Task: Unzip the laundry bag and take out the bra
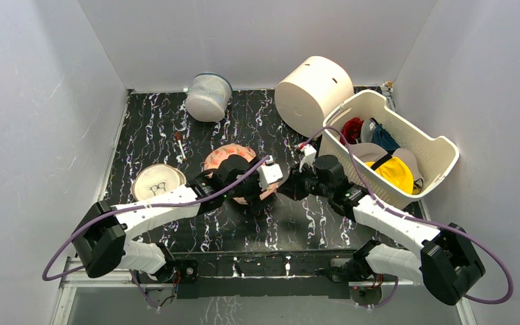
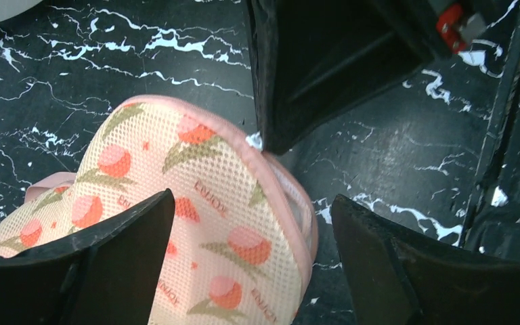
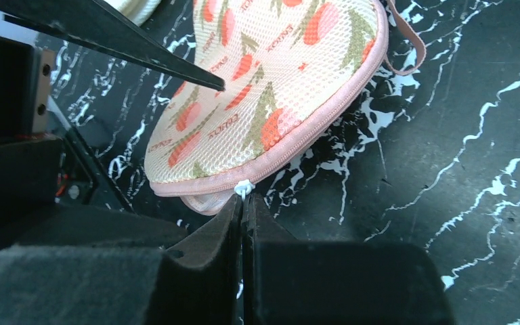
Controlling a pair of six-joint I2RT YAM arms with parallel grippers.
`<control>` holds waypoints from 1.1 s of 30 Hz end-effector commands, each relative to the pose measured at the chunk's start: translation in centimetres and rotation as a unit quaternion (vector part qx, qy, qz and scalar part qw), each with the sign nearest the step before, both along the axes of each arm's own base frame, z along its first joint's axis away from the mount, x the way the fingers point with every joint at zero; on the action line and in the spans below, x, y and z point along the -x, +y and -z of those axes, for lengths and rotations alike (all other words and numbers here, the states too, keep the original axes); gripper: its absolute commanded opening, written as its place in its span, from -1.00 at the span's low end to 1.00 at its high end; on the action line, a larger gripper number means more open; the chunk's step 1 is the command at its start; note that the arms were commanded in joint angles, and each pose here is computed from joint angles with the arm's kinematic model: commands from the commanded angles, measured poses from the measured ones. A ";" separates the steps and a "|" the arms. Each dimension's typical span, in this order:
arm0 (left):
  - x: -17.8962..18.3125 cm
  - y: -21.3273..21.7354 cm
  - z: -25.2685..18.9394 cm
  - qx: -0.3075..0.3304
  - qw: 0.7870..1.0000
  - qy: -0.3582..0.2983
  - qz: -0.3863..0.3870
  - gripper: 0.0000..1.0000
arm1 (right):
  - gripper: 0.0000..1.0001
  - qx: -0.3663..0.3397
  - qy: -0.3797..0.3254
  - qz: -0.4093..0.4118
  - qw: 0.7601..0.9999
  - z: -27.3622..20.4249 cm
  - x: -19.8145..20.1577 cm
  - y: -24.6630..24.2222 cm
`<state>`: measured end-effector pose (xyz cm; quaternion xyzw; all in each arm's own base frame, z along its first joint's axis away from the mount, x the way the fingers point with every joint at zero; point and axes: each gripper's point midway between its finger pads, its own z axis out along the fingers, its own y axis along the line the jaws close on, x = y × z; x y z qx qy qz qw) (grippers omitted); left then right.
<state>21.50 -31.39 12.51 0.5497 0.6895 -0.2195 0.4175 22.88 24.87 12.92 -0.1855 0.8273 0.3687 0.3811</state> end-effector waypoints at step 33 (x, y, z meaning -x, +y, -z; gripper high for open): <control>-2.4 1.6 -1.4 -0.050 0.993 -0.105 -0.036 -1.00 | -1.00 0.017 -0.015 0.102 0.994 -1.0 -6.4 -3.8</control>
